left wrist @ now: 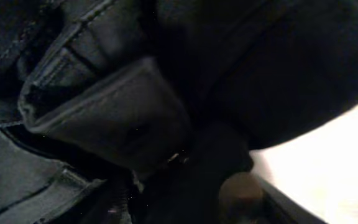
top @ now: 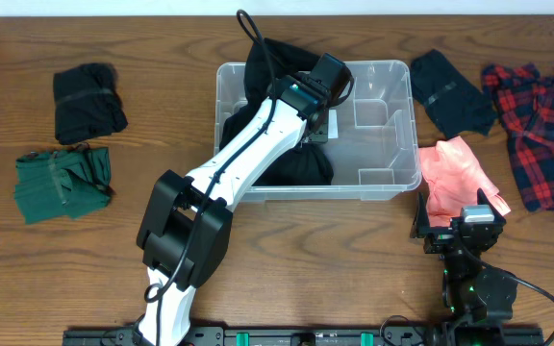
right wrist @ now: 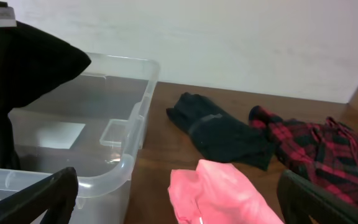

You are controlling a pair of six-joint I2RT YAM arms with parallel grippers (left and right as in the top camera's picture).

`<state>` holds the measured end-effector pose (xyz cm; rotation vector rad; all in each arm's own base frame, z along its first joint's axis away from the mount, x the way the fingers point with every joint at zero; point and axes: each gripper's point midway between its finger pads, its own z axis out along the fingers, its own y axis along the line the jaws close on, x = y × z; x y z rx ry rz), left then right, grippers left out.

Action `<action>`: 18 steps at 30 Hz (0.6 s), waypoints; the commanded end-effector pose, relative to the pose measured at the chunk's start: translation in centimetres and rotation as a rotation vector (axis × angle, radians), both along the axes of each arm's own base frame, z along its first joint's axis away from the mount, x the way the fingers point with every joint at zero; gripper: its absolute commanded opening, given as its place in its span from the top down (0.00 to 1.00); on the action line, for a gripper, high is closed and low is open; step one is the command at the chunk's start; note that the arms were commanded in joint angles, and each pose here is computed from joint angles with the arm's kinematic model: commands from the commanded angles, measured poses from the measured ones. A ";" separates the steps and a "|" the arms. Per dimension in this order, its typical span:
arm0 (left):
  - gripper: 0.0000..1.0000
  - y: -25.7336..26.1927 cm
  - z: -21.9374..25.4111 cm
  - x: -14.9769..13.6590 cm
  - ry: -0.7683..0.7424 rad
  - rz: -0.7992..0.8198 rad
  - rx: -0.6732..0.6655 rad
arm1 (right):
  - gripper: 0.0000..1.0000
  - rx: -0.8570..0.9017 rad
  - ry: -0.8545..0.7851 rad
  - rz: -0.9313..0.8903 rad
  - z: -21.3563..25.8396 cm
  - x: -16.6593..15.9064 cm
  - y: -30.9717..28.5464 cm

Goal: Pack container
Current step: 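Lower the black garment into the bin and open the left gripper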

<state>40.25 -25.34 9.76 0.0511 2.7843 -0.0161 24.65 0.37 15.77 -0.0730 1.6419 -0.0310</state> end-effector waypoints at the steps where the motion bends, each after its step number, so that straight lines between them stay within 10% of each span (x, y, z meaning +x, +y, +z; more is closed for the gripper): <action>1: 0.31 0.4 1.4 0.0 -0.021 0.000 -0.014 | 0.01 -0.009 -0.001 0.003 0.0 0.0 0.0; 12: 0.31 0.6 10.8 0.8 -0.241 -0.030 -0.100 | 0.01 -0.009 -0.001 0.003 0.0 0.0 0.0; 18: 0.94 1.2 11.8 2.5 -0.339 -0.072 -0.021 | 0.01 -0.009 -0.001 0.003 0.0 0.0 0.0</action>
